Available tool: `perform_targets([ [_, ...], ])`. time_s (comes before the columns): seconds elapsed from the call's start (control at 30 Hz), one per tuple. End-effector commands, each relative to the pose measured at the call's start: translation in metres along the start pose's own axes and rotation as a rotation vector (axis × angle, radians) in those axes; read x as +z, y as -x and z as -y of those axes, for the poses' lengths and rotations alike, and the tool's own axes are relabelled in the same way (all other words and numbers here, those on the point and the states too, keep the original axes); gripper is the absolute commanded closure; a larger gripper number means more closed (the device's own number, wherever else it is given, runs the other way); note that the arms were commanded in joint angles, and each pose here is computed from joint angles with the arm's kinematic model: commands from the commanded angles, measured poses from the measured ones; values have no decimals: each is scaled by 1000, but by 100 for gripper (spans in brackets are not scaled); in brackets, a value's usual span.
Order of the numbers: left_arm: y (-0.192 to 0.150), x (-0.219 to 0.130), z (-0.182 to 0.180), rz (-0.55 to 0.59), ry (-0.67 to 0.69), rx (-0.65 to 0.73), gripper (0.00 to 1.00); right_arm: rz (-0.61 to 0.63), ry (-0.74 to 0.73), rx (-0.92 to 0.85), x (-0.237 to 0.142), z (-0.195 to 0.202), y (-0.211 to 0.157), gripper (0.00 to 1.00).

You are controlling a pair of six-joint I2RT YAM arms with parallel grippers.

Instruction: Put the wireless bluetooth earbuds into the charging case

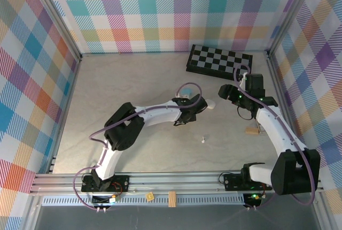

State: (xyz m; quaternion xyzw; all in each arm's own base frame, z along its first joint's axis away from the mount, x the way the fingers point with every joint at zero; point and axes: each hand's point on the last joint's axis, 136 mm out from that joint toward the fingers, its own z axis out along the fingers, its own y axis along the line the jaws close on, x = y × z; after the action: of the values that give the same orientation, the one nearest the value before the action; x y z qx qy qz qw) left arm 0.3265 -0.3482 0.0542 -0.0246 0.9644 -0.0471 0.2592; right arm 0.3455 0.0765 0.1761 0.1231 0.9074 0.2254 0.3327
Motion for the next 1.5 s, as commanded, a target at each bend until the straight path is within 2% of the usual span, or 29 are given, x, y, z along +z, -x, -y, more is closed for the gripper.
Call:
perform_targets([
  [0.0,43,-55,32,200,-188,225,54,9,61,-50,-23,-19,7,24],
  [0.17,64,-90,32,352,-228,440,54,3,86,-102,-49,-30,4,24],
  [0.23,69,-101,32,396,-232,498,51,-15,113,-120,-58,-37,0,24],
  [0.43,69,-144,38,562,-379,651,48,-121,282,-172,-79,-68,-20,24],
  [0.6,65,-181,38,661,-487,765,52,-188,432,-210,-86,-91,-33,26],
  [0.83,44,-204,41,705,-600,931,55,-257,593,-266,-97,-128,-46,28],
  [1.27,41,-222,47,750,-668,979,54,-374,695,-295,-79,-169,-68,34],
  [1.47,42,-231,46,766,-683,975,54,-412,694,-282,-66,-171,-74,51],
])
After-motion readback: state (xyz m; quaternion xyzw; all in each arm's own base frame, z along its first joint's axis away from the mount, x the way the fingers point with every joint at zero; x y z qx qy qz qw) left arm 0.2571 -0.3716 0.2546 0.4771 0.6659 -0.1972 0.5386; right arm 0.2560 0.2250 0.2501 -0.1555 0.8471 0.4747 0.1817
